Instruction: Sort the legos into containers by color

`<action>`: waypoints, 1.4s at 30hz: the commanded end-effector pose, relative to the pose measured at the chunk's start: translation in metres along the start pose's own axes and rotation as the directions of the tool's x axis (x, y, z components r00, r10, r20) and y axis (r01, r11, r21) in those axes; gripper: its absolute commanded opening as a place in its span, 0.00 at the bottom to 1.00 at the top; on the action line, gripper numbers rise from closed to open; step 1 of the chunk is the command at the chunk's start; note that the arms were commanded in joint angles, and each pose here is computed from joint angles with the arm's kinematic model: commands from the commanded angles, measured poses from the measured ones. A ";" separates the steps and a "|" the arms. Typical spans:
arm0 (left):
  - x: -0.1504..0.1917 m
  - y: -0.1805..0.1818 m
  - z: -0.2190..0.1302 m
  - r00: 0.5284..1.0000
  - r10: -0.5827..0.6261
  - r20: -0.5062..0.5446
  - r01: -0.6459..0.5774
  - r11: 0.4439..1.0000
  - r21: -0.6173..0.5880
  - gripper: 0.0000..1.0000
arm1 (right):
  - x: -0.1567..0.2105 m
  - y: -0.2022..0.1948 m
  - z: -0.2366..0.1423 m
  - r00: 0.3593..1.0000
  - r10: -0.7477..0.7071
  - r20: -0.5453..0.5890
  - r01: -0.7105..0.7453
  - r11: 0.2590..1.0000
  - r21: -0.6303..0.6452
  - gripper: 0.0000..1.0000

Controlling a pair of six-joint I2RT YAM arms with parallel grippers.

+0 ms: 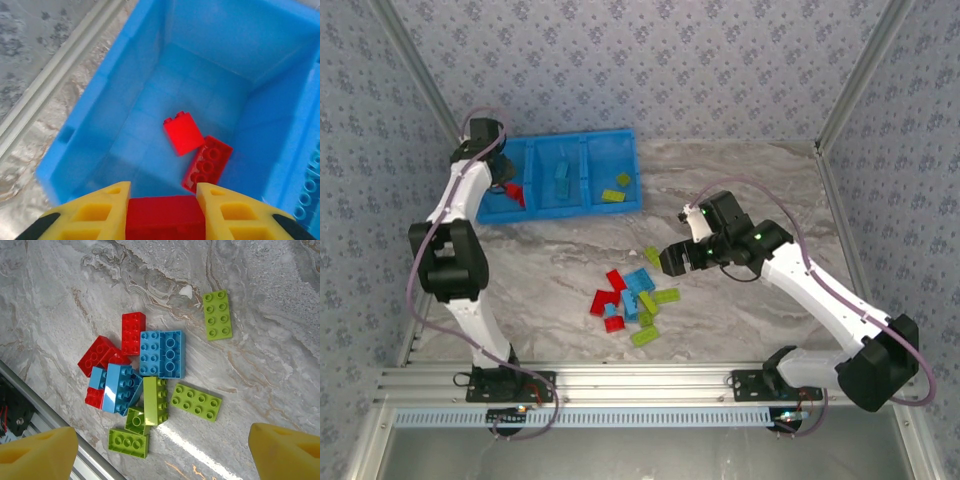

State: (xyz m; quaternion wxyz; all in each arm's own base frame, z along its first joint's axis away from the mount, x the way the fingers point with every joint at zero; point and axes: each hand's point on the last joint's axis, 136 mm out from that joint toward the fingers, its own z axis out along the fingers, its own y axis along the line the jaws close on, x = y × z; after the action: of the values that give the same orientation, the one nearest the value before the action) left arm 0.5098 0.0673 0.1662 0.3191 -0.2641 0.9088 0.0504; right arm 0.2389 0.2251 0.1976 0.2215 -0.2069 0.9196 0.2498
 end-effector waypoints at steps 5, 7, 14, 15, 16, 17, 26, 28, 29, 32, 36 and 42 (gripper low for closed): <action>-0.023 -0.010 -0.024 1.000 0.002 0.002 -0.002 0.998 0.062 0.45 | 0.002 -0.015 -0.012 0.995 0.074 0.061 -0.079 0.993 0.086 0.91; -0.025 -0.011 -0.039 1.000 -0.009 0.014 0.008 0.996 0.092 0.46 | -0.001 -0.014 -0.009 0.994 0.081 0.069 -0.085 0.994 0.072 0.91; 0.011 -0.039 -0.150 0.994 0.007 0.108 -0.046 0.931 0.362 0.45 | -0.015 -0.026 0.016 0.995 0.076 0.058 -0.083 0.987 0.137 0.91; 0.022 -0.047 -0.172 0.987 0.058 0.147 -0.114 0.908 0.404 0.45 | -0.016 -0.030 0.022 0.996 0.070 0.048 -0.077 0.984 0.161 0.91; 0.033 -0.056 -0.189 0.977 0.115 0.181 -0.184 0.881 0.435 0.45 | -0.018 -0.031 0.028 0.997 0.061 0.041 -0.068 0.982 0.177 0.91; 0.047 -0.063 -0.208 0.957 0.185 0.224 -0.270 0.848 0.457 0.45 | -0.019 -0.033 0.035 0.998 0.053 0.030 -0.058 0.979 0.195 0.92; 0.201 -0.069 -0.298 0.557 0.544 0.628 -0.812 0.198 0.549 0.56 | -0.034 -0.047 0.111 0.997 0.053 -0.059 -0.037 0.968 0.249 0.88; 0.232 -0.061 -0.301 0.433 0.547 0.716 -0.867 0.036 0.497 0.62 | -0.034 -0.052 0.129 0.994 0.059 -0.088 -0.034 0.965 0.261 0.85; 0.243 -0.058 -0.302 0.390 0.535 0.750 -0.880 -0.023 0.474 0.66 | -0.033 -0.054 0.137 0.992 0.064 -0.107 -0.033 0.963 0.268 0.83; 0.286 -0.051 -0.307 0.241 0.473 0.847 -0.876 -0.269 0.399 0.81 | -0.029 -0.058 0.160 0.986 0.060 -0.158 -0.012 0.956 0.292 0.78; 0.305 -0.051 -0.294 0.199 0.487 0.851 -0.854 -0.339 0.394 0.87 | -0.022 -0.074 0.176 0.982 0.062 -0.180 0.005 0.937 0.348 0.74; 0.313 -0.052 -0.282 0.200 0.533 0.822 -0.823 -0.364 0.437 0.93 | 0.005 -0.089 0.192 0.965 0.082 -0.250 0.020 0.925 0.380 0.60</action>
State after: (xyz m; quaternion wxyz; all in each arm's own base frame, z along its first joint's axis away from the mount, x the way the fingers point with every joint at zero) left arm 0.1836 -0.1845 0.1992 0.4072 0.5696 0.6783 -0.2227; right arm 0.3393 0.2668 0.0272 0.1414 -0.1722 0.9728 0.0638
